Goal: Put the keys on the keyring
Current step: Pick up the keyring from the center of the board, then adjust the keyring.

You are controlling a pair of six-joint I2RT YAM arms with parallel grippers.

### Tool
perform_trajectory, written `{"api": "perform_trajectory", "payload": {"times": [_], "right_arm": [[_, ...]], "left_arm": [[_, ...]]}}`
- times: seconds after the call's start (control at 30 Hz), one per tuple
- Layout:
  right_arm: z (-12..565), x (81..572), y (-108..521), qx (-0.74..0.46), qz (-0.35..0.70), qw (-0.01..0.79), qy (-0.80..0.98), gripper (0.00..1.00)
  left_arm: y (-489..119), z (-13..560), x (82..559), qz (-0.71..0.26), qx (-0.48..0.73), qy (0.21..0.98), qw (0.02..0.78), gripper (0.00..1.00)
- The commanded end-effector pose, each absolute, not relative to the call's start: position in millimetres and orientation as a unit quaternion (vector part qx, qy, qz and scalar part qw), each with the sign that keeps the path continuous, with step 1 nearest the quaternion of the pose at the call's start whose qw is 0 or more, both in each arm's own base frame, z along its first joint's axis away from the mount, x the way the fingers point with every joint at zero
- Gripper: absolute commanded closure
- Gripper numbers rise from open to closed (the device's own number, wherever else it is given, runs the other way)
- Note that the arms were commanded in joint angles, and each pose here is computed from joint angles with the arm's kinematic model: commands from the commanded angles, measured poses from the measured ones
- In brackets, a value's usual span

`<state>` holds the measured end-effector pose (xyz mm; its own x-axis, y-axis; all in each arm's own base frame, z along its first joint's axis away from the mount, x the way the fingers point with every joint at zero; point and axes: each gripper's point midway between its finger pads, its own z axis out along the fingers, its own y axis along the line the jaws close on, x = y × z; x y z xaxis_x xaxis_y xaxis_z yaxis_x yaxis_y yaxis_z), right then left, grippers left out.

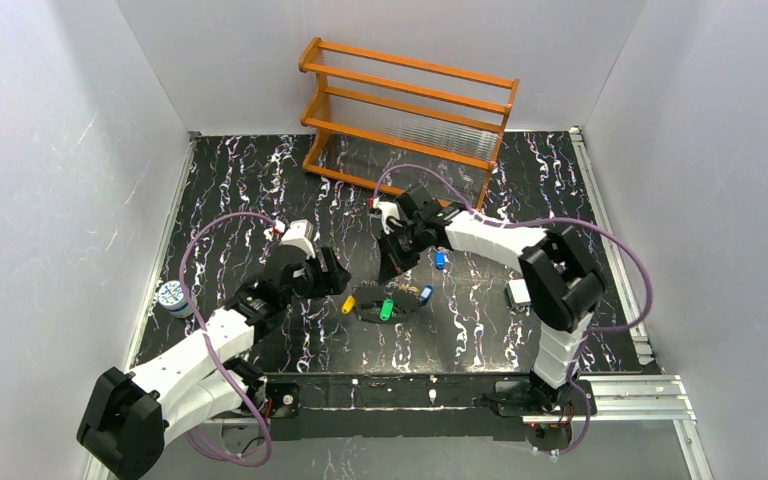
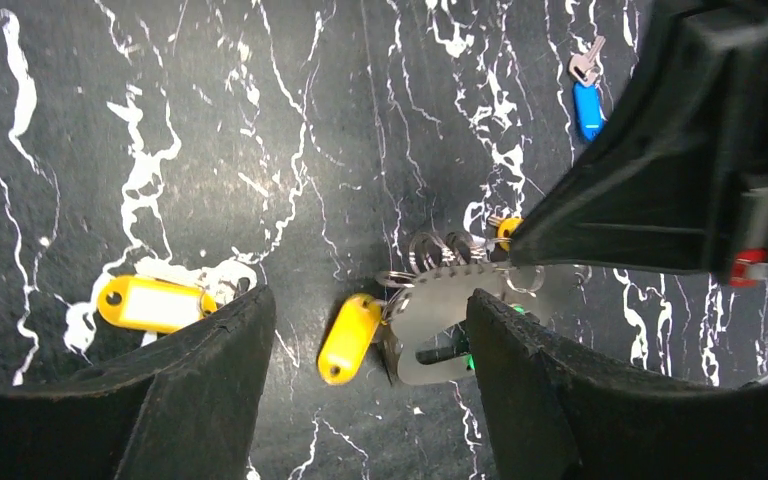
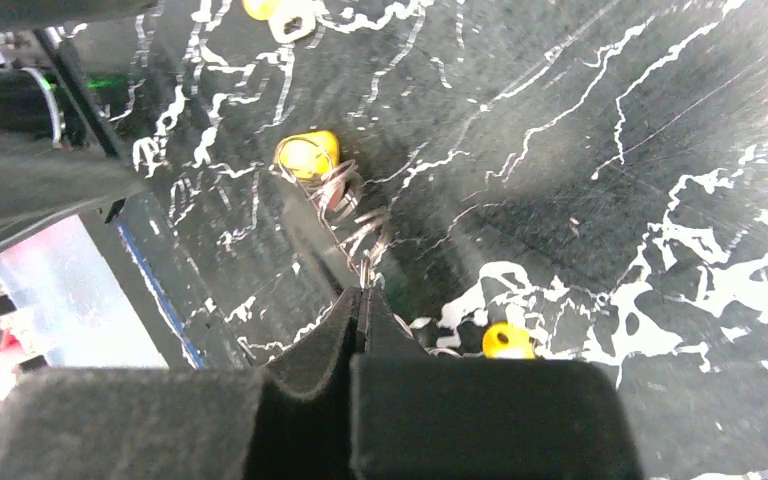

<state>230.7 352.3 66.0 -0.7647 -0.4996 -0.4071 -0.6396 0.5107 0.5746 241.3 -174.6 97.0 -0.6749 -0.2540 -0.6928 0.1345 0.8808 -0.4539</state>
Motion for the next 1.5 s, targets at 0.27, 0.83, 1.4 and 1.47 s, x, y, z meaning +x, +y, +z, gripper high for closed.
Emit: {"api": "perform_trajectory", "payload": {"times": [0.27, 0.83, 1.4, 1.47], "right_arm": [[183, 254, 345, -0.41, 0.348, 0.329, 0.776, 0.99], [203, 241, 333, -0.515, 0.332, 0.448, 0.651, 0.99], [132, 192, 335, -0.549, 0.413, 0.35, 0.636, 0.99], [123, 187, 337, -0.541, 0.427, 0.328, 0.646, 0.99]], "left_arm": [[-206, 190, 260, -0.296, 0.165, 0.748, 0.57, 0.33], [-222, 238, 242, -0.268, 0.358, 0.606, 0.658, 0.38], [-237, 191, 233, -0.318, 0.36, 0.627, 0.613, 0.46], [-238, 184, 227, -0.327, 0.359, 0.63, 0.606, 0.49]]}}
